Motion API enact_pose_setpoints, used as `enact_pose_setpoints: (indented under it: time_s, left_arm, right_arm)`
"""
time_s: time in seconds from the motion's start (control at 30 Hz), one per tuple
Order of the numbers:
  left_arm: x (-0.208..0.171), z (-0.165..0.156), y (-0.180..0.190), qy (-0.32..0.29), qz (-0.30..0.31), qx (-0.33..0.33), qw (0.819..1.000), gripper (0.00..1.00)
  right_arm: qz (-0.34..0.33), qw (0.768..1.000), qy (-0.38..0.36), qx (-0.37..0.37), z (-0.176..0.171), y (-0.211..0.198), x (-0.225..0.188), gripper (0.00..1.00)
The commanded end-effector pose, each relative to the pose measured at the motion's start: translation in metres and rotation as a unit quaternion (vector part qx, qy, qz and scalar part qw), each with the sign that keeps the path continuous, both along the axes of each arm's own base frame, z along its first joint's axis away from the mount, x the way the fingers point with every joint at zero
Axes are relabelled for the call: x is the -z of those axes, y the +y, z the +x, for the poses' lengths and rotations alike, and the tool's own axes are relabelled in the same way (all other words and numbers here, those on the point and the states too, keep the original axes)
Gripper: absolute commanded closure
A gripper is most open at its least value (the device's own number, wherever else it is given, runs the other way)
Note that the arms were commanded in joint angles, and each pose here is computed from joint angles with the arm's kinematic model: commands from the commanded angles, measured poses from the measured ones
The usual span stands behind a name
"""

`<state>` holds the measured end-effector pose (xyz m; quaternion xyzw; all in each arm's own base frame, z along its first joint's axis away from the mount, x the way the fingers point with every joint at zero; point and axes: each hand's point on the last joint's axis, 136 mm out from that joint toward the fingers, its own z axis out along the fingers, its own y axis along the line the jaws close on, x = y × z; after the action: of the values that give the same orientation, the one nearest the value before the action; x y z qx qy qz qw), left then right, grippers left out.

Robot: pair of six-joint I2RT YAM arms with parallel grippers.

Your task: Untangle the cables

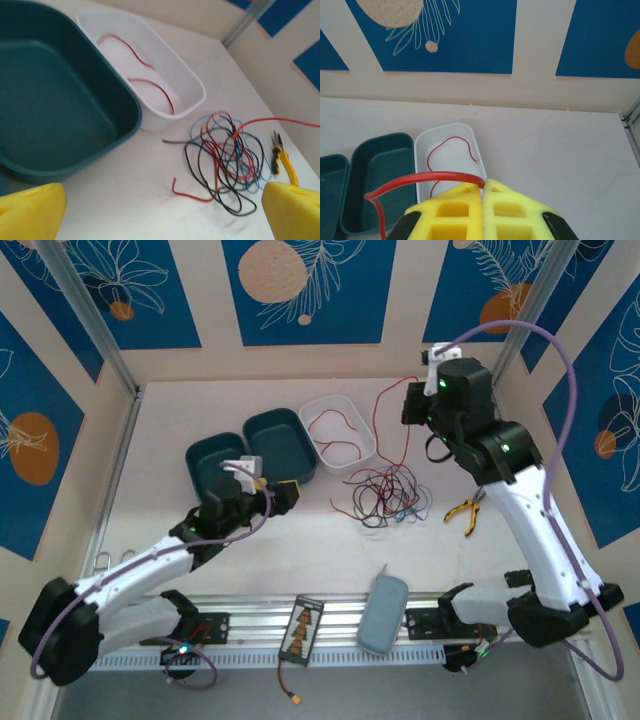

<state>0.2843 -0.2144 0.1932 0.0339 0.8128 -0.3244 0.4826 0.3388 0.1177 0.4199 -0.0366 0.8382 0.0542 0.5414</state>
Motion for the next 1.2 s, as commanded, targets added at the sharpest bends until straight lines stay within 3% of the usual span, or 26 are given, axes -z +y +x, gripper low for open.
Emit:
enact_pose_setpoints:
  time_s: [0.0,0.33,0.63,0.9,1.17]
  left_arm:
    - [0.007,-0.001,0.036,-0.007,0.059,-0.065,0.996,0.00]
    - [-0.001,-0.019,0.075,-0.022,0.091,-0.114,0.989,0.00]
    - [-0.002,-0.025,0.076,-0.024,0.095,-0.104,0.990,0.00]
    - [0.000,-0.026,0.075,-0.021,0.100,-0.098,0.990,0.00]
    - [0.004,-0.027,0.076,-0.019,0.103,-0.098,0.990,0.00]
  right_arm:
    - [0.011,1.000,-0.017,0.020,0.020,0.005,-0.012,1.00]
    - [-0.019,0.998,-0.002,0.063,0.102,0.019,0.012,1.00]
    - [-0.030,0.994,0.072,0.081,0.165,0.033,0.078,1.00]
    - [-0.093,0.979,0.166,0.072,0.179,0.044,0.150,1.00]
    - [-0.123,0.961,0.245,0.028,0.167,0.063,0.203,1.00]
